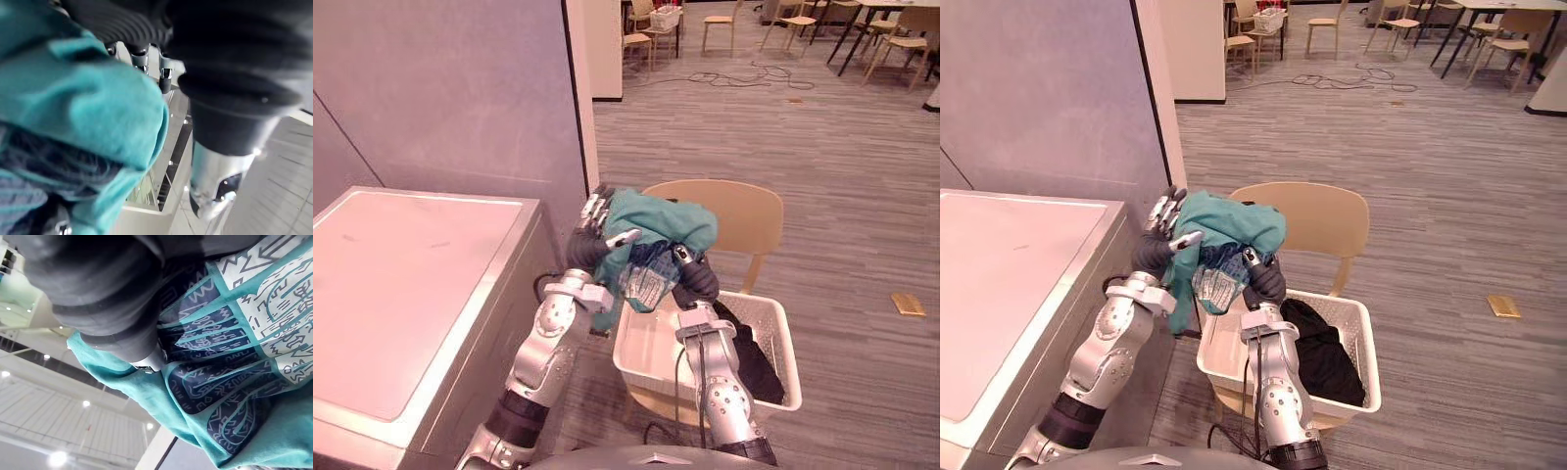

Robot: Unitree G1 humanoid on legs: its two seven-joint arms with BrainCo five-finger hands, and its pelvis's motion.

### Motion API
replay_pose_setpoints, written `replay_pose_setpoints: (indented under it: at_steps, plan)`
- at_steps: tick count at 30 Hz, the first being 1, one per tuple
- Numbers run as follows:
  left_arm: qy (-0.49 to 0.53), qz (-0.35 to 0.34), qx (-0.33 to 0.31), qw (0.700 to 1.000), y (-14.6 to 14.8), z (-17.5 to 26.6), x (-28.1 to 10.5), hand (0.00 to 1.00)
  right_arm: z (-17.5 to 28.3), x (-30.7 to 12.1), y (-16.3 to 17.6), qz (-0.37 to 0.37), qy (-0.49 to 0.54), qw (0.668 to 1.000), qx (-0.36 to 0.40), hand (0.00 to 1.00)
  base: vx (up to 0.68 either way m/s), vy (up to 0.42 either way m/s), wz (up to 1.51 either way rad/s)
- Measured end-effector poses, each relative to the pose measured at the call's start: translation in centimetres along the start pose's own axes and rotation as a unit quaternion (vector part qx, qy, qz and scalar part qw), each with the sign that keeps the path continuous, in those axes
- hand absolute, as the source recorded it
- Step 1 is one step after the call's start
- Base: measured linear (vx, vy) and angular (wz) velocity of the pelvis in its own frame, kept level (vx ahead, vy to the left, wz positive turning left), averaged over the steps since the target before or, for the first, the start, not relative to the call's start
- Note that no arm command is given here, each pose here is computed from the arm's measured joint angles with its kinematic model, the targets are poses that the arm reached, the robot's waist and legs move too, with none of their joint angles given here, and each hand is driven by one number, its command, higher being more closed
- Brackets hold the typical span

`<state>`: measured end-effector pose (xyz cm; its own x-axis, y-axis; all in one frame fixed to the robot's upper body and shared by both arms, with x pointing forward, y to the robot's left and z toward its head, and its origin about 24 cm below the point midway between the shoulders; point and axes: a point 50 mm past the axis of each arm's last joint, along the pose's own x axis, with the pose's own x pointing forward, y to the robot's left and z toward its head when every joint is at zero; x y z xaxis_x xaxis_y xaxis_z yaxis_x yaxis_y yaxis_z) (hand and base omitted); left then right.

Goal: Pick up the laundry basket with both hands and put the clothes into the washing machine.

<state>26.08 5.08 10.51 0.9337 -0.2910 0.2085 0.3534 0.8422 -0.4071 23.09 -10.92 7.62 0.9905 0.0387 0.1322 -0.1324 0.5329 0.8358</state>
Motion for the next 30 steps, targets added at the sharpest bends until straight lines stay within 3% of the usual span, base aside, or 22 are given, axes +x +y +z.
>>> replay_pose_setpoints:
  at_steps: [16,17,30]
  plan:
    - [0.051,-0.086,0.035,0.994,-4.0,-1.9,2.4,0.0,0.8,-0.6,-0.1,-0.008,-0.019,1.0,0.011,1.0,-0.01,0.01,-0.05]
    - [0.06,-0.095,0.041,0.993,-4.2,-2.3,2.3,1.0,0.8,-0.8,-0.3,-0.018,-0.02,1.0,0.013,1.0,0.0,0.0,0.0]
    - [0.09,-0.146,0.129,0.977,-5.5,-4.2,3.3,1.0,1.4,-1.8,-1.1,-0.049,-0.028,0.998,0.018,1.0,-0.01,0.003,0.0]
